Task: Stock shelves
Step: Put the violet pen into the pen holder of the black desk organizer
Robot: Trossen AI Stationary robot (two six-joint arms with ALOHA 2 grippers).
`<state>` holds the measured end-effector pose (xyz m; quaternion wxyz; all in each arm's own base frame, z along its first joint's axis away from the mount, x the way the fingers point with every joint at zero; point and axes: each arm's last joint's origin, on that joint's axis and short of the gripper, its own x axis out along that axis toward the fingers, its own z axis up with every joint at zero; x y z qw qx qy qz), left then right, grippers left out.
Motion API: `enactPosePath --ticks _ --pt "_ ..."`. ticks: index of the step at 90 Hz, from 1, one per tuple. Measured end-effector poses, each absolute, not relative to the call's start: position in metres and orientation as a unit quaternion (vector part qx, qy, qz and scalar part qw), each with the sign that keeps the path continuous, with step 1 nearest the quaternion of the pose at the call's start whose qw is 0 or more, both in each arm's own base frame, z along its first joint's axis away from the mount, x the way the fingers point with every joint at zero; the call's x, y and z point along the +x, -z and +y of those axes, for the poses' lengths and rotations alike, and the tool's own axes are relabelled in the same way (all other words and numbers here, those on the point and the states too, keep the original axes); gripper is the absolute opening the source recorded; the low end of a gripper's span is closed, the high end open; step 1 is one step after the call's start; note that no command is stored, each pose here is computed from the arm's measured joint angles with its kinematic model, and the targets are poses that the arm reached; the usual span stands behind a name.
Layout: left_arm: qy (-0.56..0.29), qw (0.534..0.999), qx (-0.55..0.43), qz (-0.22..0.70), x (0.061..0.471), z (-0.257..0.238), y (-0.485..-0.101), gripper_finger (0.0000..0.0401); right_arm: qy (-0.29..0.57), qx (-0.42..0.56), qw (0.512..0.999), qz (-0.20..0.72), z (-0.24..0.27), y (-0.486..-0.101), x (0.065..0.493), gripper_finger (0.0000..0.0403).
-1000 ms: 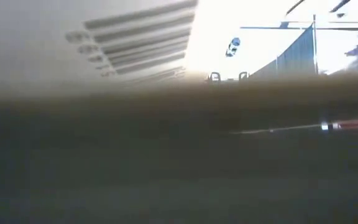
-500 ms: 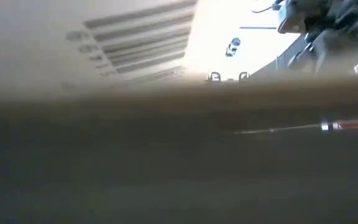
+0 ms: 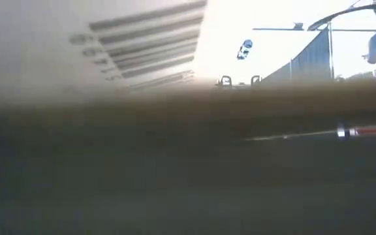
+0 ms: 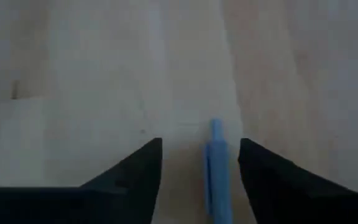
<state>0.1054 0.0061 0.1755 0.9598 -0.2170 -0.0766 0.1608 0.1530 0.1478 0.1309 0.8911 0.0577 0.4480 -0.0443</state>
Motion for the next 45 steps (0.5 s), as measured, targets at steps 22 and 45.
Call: enactPosePath --ticks 22,45 --pt "-0.171 0.958 -0.216 -0.079 0.105 0.007 -0.176 0.0076 0.072 0.091 0.892 0.436 0.133 -0.100 0.134 0.0159" --pt "-0.173 0.958 -0.216 -0.079 0.105 0.007 -0.176 0.0076 0.073 0.108 0.902 0.411 0.130 -0.090 0.133 0.0043"
